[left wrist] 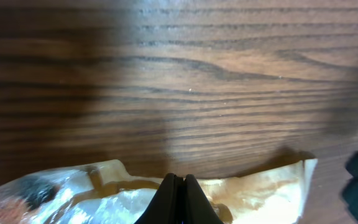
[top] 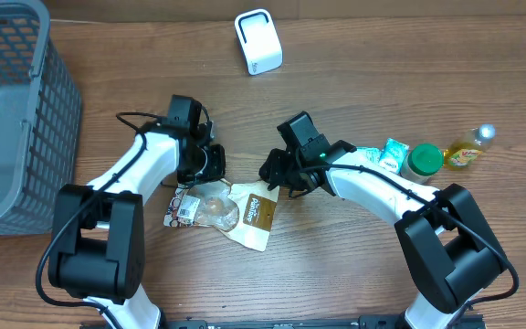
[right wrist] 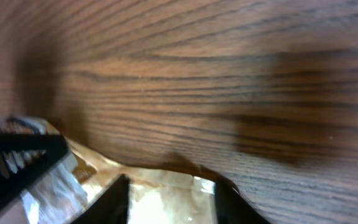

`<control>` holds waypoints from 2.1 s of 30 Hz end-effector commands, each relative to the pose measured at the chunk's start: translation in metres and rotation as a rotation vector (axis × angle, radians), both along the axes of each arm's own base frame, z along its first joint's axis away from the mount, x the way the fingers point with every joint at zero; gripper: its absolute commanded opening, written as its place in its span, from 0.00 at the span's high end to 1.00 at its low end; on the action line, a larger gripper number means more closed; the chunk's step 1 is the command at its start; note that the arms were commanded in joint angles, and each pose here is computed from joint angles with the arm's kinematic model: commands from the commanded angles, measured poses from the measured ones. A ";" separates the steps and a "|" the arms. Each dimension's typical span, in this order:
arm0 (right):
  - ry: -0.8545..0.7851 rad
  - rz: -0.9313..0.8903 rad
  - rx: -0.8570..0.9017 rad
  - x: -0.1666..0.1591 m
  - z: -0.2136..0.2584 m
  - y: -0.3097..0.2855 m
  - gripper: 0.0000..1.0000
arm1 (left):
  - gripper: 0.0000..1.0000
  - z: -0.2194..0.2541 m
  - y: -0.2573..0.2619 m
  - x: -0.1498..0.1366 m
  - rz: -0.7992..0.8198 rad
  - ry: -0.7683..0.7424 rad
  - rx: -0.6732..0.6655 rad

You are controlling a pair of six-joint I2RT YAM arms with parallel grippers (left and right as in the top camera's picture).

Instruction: Scan the item barcode

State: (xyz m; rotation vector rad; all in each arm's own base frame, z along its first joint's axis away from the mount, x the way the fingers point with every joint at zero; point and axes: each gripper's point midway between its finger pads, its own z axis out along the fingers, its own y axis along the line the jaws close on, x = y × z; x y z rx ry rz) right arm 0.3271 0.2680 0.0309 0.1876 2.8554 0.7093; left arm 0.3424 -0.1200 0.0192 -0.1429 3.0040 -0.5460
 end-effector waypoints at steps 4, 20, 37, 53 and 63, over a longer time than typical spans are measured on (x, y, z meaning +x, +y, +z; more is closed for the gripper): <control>0.023 0.177 0.090 -0.016 0.020 0.018 0.46 | 0.94 0.075 0.017 0.032 -0.007 -0.066 0.012; 0.200 0.119 0.043 -0.054 0.005 0.015 0.15 | 0.92 0.024 0.077 -0.034 0.000 0.169 0.339; 0.252 0.151 0.039 -0.080 -0.003 0.025 0.12 | 0.90 -0.011 0.081 -0.056 0.011 0.202 0.347; 0.297 0.134 0.168 -0.086 -0.034 0.042 0.14 | 0.90 -0.011 0.081 -0.054 0.011 0.195 0.346; 0.287 0.212 0.291 -0.082 -0.043 0.066 0.36 | 0.90 -0.011 0.081 -0.054 0.011 0.194 0.346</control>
